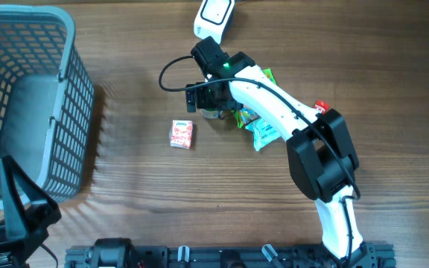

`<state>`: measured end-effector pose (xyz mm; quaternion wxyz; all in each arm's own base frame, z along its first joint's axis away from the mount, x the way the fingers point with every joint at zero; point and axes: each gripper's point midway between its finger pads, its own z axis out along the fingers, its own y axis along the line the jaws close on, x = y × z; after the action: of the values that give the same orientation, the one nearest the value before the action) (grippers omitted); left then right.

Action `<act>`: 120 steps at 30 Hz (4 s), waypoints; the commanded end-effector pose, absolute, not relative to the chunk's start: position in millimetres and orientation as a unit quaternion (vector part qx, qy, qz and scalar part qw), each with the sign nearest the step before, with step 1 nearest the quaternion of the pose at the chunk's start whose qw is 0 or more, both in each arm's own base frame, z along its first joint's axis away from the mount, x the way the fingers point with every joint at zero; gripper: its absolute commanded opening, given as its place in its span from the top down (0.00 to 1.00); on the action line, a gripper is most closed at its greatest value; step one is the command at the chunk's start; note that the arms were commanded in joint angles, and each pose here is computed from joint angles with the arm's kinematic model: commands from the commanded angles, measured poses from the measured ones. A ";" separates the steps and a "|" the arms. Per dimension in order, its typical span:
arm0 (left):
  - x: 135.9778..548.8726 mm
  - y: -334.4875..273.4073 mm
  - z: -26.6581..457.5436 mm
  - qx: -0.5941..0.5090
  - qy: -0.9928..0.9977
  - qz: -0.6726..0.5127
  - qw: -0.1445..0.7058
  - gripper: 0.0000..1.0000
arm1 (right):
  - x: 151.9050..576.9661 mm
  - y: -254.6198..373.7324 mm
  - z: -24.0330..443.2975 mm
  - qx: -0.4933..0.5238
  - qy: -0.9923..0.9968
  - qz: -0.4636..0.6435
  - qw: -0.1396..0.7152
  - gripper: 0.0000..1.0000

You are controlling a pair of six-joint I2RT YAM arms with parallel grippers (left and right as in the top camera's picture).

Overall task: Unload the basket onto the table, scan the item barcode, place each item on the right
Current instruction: 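Grasp the green-capped bottle with the right gripper and lift it, then raise the held bottle toward the white scanner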

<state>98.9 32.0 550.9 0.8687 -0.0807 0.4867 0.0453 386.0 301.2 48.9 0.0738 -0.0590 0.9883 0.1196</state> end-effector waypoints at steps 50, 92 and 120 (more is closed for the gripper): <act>47.5 17.9 550.5 -0.078 0.427 -0.021 0.901 0.00 | 394.2 303.3 -25.4 -0.058 0.993 0.085 0.052 0.27; 64.2 8.2 509.4 -0.055 0.508 -0.028 0.859 0.00 | 320.1 319.6 129.7 -0.004 0.945 0.256 -0.205 0.44; 242.8 -32.9 219.6 -0.023 0.720 -0.165 0.674 0.00 | 552.5 282.0 249.9 -0.044 0.888 0.108 0.445 0.46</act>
<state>243.4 -32.7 227.0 0.6843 -0.0176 0.7113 -0.1596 530.4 286.9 250.8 0.3973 -0.0240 0.9040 0.1564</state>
